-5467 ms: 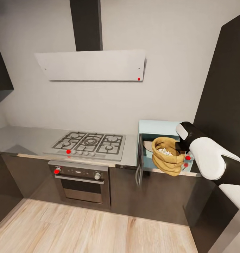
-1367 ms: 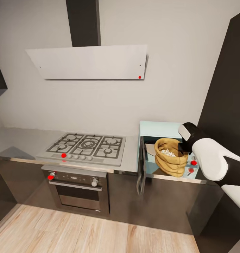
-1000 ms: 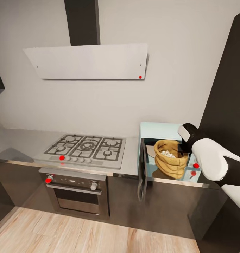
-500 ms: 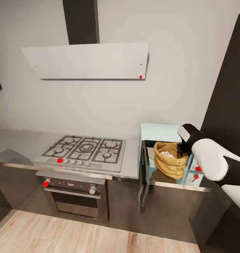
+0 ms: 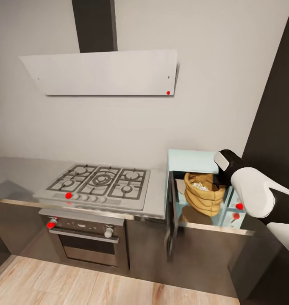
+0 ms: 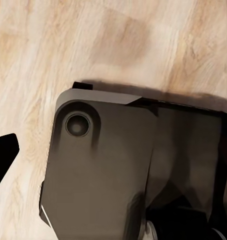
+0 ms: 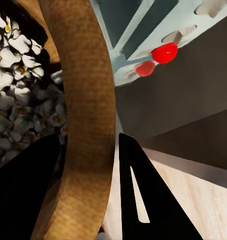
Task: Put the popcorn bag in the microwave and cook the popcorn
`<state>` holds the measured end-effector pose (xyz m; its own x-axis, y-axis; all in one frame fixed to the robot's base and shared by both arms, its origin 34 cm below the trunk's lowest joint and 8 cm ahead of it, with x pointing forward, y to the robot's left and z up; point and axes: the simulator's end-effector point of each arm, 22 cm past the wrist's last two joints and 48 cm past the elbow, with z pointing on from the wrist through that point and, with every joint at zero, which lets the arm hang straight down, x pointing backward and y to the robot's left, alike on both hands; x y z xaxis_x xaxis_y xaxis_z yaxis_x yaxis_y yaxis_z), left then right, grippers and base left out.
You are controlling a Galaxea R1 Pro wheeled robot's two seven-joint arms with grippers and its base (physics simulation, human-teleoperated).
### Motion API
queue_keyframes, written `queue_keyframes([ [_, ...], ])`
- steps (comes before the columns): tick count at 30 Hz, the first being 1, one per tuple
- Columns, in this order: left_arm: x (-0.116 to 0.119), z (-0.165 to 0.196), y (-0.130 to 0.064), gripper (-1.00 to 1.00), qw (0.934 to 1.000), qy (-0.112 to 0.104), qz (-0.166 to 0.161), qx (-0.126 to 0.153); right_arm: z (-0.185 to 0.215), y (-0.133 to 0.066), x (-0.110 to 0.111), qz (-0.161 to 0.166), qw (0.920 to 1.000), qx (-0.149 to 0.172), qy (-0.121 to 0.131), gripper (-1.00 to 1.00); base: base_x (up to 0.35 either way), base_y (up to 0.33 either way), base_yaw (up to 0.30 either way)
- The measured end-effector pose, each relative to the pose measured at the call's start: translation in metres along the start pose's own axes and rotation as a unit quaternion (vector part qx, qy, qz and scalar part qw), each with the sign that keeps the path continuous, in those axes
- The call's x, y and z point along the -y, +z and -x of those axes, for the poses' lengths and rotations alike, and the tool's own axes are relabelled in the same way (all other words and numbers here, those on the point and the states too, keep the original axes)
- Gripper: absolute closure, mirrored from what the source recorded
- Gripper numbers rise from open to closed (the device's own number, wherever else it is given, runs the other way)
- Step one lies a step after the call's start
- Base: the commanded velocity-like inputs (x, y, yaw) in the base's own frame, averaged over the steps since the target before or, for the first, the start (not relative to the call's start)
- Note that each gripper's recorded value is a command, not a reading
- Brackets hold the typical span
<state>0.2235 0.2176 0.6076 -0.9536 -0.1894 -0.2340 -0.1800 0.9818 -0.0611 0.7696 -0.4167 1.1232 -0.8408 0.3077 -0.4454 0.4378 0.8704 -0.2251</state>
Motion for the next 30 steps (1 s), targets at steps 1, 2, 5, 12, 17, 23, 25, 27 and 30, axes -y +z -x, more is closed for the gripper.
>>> queue_keyframes([
  [1, 0.0, 0.0001, 0.0001, -1.0, 1.0, 0.0, 0.0, 0.0, -0.0005, 0.0004, -0.0005, 0.0, 1.0, -0.001, 0.0, 1.0, 0.115, -0.077, 0.0],
  [2, -0.0002, -0.0004, 0.0001, -1.0, 1.0, 0.0, 0.0, -0.001, -0.0007, 0.0009, -0.0007, 0.0, 1.0, -0.001, -0.001, 1.0, 0.059, -0.039, 0.0],
  [5, -0.0007, -0.0006, 0.0001, -1.0, 1.0, 0.0, 0.001, -0.001, -0.0009, 0.0012, -0.0003, -0.001, 1.0, -0.002, -0.002, 1.0, 0.02, -0.013, 0.0],
  [12, -0.0006, -0.0008, 0.0001, -1.0, 1.0, 0.0, 0.0, -0.001, -0.0008, 0.0016, 0.0015, -0.004, 1.0, -0.001, -0.003, 1.0, 0.002, -0.001, 0.0],
  [17, 0.0, -0.0005, 0.0001, -1.0, 1.0, 0.0, 0.0, -0.002, -0.003, 0.002, -0.001, 0.001, 1.0, -0.004, -0.001, 1.0, 0.171, -0.133, 0.0],
  [23, 0.0, -0.0006, 0.0002, -1.0, 1.0, 0.0, 0.0, -0.002, -0.0033, 0.003, -0.0004, -0.001, 1.0, -0.005, -0.003, 1.0, 0.026, -0.02, 0.0],
  [25, 0.0, -0.0009, 0.0002, -1.0, 1.0, 0.0, 0.0, -0.002, -0.0033, 0.0031, -0.0004, -0.001, 1.0, -0.005, -0.003, 1.0, 0.002, -0.001, 0.0],
  [27, -0.0003, -0.0013, 0.0001, -1.0, 1.0, 0.0, 0.0, -0.003, -0.0033, 0.0031, -0.0004, -0.001, 1.0, -0.005, -0.003, 1.0, 0.0, 0.0, 0.0],
  [30, -0.0004, -0.0012, 0.0001, -1.0, 1.0, 0.0, 0.0, -0.003, -0.0033, 0.0031, -0.0002, -0.002, 1.0, -0.005, -0.004, 1.0, 0.025, 0.0, 0.0],
])
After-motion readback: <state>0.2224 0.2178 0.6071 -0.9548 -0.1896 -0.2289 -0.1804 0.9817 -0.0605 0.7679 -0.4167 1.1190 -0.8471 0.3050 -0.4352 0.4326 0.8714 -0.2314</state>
